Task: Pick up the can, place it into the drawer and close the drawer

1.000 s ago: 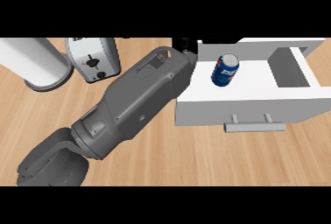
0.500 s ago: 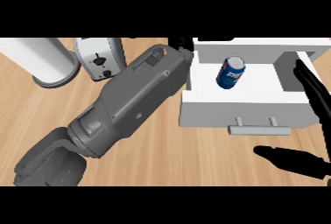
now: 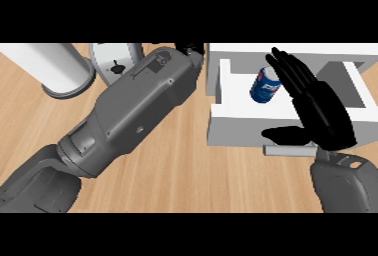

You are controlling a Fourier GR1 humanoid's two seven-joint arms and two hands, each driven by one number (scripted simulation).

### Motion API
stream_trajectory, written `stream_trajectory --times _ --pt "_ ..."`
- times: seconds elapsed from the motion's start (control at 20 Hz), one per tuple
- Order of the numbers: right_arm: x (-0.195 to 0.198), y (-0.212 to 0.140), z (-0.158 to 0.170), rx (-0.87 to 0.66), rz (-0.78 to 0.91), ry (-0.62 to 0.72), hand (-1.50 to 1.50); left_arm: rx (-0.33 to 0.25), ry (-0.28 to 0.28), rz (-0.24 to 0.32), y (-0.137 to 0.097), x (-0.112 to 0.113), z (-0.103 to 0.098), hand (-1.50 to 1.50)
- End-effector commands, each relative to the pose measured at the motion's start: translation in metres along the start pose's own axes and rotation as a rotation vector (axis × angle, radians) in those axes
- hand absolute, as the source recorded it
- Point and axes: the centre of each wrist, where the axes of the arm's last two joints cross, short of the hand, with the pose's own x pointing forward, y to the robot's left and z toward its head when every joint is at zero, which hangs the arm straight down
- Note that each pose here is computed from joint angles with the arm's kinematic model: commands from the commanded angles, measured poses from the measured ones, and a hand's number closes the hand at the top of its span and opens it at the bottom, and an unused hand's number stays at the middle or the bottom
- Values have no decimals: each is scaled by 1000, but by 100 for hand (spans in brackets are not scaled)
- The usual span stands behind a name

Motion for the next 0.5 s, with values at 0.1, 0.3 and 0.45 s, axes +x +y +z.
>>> stream_trajectory --times 0.1,0.3,0.45 --pt "-7 47 -29 81 176 4 -150 22 -10 -17 17 12 -3 -150" --pt "-23 68 -55 63 210 56 -150 46 4 -10 39 14 -9 -150" --pt "-33 100 -40 97 206 101 -150 36 7 -19 48 23 -1 -150"
